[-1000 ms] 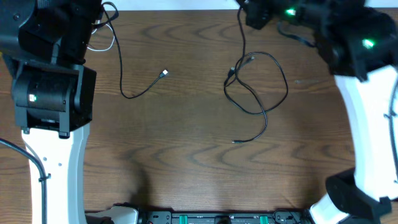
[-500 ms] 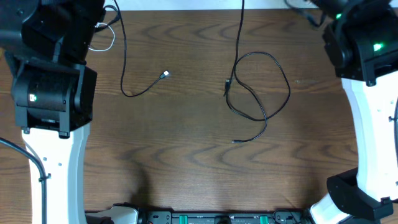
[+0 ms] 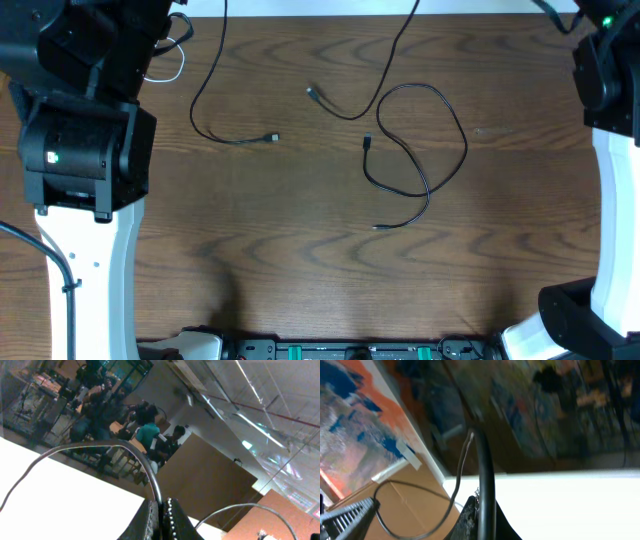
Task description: Untangle cables
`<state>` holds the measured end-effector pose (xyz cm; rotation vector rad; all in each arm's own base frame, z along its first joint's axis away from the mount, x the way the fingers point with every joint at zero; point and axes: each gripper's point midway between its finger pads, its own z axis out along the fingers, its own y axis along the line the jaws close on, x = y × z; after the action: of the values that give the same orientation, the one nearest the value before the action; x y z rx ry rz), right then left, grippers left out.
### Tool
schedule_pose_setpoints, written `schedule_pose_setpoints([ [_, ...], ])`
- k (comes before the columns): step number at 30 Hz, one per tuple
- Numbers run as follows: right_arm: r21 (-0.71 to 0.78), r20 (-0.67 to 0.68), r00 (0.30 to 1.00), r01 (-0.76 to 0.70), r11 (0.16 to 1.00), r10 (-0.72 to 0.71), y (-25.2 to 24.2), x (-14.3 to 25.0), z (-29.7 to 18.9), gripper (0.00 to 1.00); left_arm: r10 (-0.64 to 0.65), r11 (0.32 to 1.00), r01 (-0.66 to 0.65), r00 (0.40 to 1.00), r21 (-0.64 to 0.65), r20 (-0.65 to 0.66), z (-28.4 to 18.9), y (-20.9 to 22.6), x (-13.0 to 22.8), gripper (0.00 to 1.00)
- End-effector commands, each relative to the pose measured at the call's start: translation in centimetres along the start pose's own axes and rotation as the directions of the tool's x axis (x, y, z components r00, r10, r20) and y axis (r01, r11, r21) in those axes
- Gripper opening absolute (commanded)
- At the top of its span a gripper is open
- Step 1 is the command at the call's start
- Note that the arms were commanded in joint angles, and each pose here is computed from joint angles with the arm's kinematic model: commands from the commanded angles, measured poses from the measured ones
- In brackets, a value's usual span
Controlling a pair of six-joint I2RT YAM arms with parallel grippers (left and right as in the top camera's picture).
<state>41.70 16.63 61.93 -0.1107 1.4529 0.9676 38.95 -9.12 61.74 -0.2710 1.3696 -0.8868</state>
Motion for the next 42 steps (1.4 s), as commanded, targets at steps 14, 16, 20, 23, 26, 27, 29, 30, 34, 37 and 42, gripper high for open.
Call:
schedule_pose_setpoints([
  [14, 0.207, -0.277, 0.949, -0.091, 0.974, 0.148, -5.6, 8.2, 0.0, 0.66, 0.158, 0.955, -0.107, 0.973, -0.277, 0.169, -1.5, 4.9, -4.4, 0.07],
  [16, 0.212, -0.308, 0.944, -0.055, 0.976, 0.120, -5.9, 8.9, -0.2, 0.78, 0.186, 0.939, -0.117, 0.964, -0.324, 0.191, -1.9, 5.9, -5.3, 0.07],
  [20, 0.226, -0.375, 0.923, -0.001, 0.974, 0.088, -6.6, 10.4, -1.0, 0.94, 0.218, 0.906, -0.111, 0.950, -0.408, 0.224, -3.0, 8.3, -7.1, 0.08],
  [23, 0.244, -0.427, 0.901, 0.039, 0.969, 0.071, -7.2, 11.6, -1.7, 0.99, 0.238, 0.879, -0.106, 0.943, -0.464, 0.234, -4.0, 10.2, -8.4, 0.07],
  [26, 0.252, -0.476, 0.878, 0.085, 0.964, 0.047, -7.8, 12.6, -2.4, 0.99, 0.261, 0.844, -0.097, 0.933, -0.528, 0.246, -5.4, 12.3, -9.9, 0.08],
  [27, 0.253, -0.492, 0.870, 0.096, 0.963, 0.042, -7.9, 13.0, -2.6, 0.99, 0.269, 0.831, -0.093, 0.930, -0.548, 0.249, -5.9, 13.0, -10.4, 0.07],
  [29, 0.249, -0.522, 0.852, 0.120, 0.961, 0.029, -8.1, 13.6, -3.1, 0.99, 0.282, 0.803, -0.084, 0.926, -0.590, 0.252, -7.0, 14.5, -11.3, 0.07],
  [30, 0.247, -0.539, 0.842, 0.132, 0.960, 0.023, -8.2, 14.0, -3.3, 0.99, 0.288, 0.787, -0.078, 0.924, -0.612, 0.251, -7.5, 15.2, -11.6, 0.07],
  [34, 0.314, -0.576, 0.815, 0.160, 0.936, 0.054, -9.6, 15.0, -4.4, 0.99, 0.302, 0.727, -0.060, 0.923, -0.685, 0.239, -9.4, 17.9, -12.6, 0.07],
  [37, 0.350, -0.600, 0.796, 0.169, 0.921, 0.082, -10.5, 16.0, -5.0, 0.99, 0.335, 0.669, -0.080, 0.920, -0.739, 0.203, -10.6, 20.0, -13.3, 0.08],
  [42, 0.347, -0.653, 0.752, 0.193, 0.918, 0.089, -11.3, 17.7, -5.6, 0.99, 0.369, 0.538, -0.065, 0.914, -0.840, 0.166, -13.3, 24.0, -14.4, 0.08],
])
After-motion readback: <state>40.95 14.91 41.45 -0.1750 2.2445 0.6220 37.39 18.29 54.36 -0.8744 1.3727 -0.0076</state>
